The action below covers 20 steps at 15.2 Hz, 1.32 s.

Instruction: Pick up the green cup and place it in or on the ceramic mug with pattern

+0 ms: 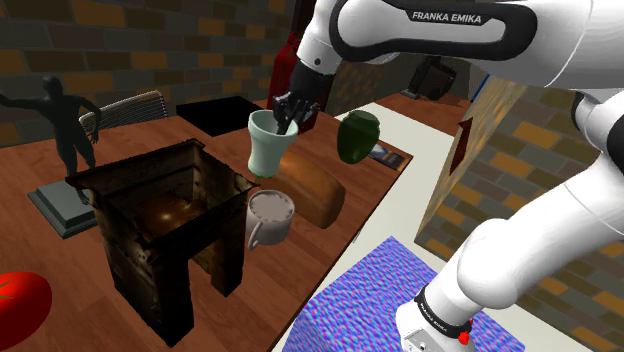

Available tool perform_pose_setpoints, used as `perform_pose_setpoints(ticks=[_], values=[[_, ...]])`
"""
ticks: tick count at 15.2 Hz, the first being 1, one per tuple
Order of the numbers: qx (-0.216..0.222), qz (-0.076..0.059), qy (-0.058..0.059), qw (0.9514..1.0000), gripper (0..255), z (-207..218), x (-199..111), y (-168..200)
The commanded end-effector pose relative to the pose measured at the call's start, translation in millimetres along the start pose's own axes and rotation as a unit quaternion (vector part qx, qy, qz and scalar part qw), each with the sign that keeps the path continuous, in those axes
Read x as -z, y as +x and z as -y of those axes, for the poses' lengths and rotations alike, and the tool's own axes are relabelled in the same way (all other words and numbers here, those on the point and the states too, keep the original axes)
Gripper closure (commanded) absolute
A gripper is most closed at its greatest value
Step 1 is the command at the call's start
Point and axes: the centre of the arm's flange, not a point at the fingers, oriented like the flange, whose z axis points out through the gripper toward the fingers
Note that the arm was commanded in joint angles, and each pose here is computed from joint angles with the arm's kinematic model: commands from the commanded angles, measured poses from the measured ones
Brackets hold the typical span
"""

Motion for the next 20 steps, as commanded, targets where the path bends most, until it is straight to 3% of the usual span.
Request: perform_pose_setpoints(ticks=[1, 20], values=[[0.0, 0.0, 0.0, 1.0, 255, -8.0, 9.2, -26.0], [0.0, 0.0, 0.0, 1.0, 255, -21.7, -89.4, -38.7]])
